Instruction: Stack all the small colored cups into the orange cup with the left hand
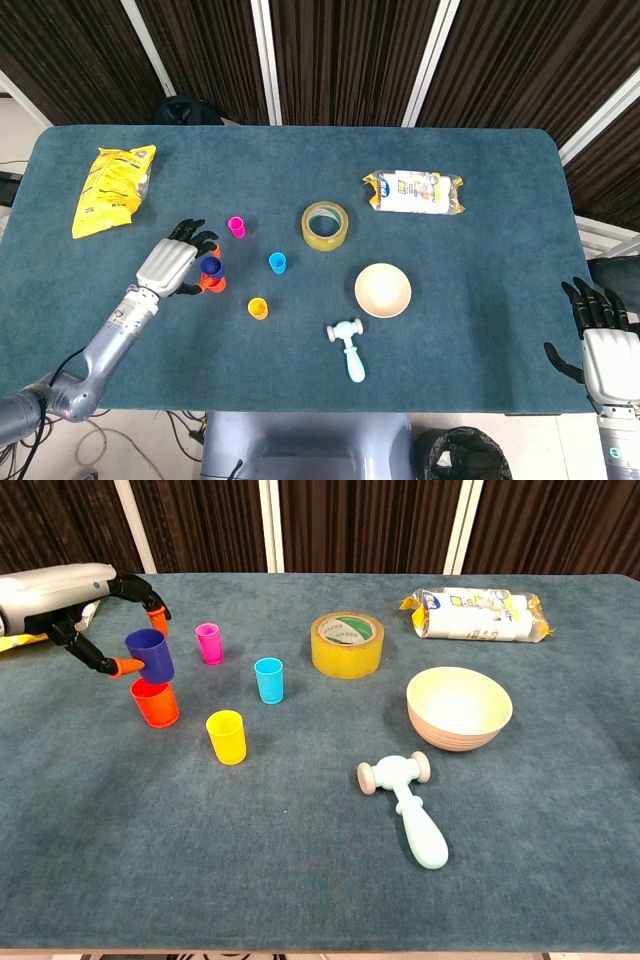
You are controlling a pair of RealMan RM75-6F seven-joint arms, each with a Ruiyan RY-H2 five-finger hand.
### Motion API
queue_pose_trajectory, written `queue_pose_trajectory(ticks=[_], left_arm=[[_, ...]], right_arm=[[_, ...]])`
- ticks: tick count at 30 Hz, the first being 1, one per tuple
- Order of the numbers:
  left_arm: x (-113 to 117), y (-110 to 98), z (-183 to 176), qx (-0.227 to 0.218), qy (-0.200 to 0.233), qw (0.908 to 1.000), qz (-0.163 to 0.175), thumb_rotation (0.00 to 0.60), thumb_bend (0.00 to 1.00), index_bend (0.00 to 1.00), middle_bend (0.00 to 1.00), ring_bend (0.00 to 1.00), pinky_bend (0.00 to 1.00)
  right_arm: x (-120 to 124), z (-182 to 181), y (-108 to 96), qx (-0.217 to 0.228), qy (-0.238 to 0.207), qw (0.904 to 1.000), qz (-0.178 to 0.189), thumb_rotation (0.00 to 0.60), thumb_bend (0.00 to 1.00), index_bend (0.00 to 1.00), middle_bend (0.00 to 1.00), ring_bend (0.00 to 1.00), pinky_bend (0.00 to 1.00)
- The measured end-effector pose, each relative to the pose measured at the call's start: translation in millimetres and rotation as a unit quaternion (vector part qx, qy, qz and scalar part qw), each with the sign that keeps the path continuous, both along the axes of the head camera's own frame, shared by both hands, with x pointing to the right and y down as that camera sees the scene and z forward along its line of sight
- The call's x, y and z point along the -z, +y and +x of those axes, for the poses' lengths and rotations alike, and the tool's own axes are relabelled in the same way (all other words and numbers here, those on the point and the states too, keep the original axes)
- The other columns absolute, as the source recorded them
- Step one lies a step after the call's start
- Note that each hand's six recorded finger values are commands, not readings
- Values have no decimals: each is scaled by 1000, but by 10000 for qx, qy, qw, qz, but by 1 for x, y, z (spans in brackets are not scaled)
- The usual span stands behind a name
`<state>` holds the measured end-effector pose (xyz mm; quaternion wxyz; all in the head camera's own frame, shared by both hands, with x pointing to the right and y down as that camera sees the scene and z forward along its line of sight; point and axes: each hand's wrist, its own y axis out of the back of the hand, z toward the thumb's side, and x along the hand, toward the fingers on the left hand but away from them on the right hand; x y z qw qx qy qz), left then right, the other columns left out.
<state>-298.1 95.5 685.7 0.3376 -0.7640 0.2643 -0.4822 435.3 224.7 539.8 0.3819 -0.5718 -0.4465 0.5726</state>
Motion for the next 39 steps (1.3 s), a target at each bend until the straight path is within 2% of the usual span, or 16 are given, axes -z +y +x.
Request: queue_pose_trajectory(ticks=[7, 14, 20, 24, 32, 39], left_arm=[[-7, 6, -7, 19, -69, 10000, -47, 600, 324, 402, 206, 0, 2], [-12, 8, -5, -164, -192, 9996, -99, 600, 267, 206, 180, 0, 1], [-10, 10, -1, -294, -197, 9992, -163, 600, 262, 150, 175, 0, 0], [-3, 11, 7, -347, -54, 9992, -186, 600, 243, 161, 176, 0, 1], [15, 24, 34, -601, 336, 9972, -297, 600, 242, 252, 185, 0, 1], [11, 38, 54, -915, 369, 9938, -517, 600, 243, 258, 187, 0, 1]], right_arm=[[0, 0, 0, -18, -6, 10000, 2, 600, 324, 86, 78, 132, 85], [-1, 0, 0, -23, 14, 10000, -13, 600, 325, 86, 78, 132, 84], [0, 1, 0, -66, 9, 10000, 7, 600, 325, 86, 78, 132, 85], [1, 1, 0, -73, 1, 10000, 22, 600, 324, 86, 78, 133, 84], [0, 1, 0, -65, 0, 10000, 17, 600, 324, 86, 78, 133, 84], [0, 1, 0, -70, -6, 10000, 16, 600, 324, 86, 78, 132, 83]])
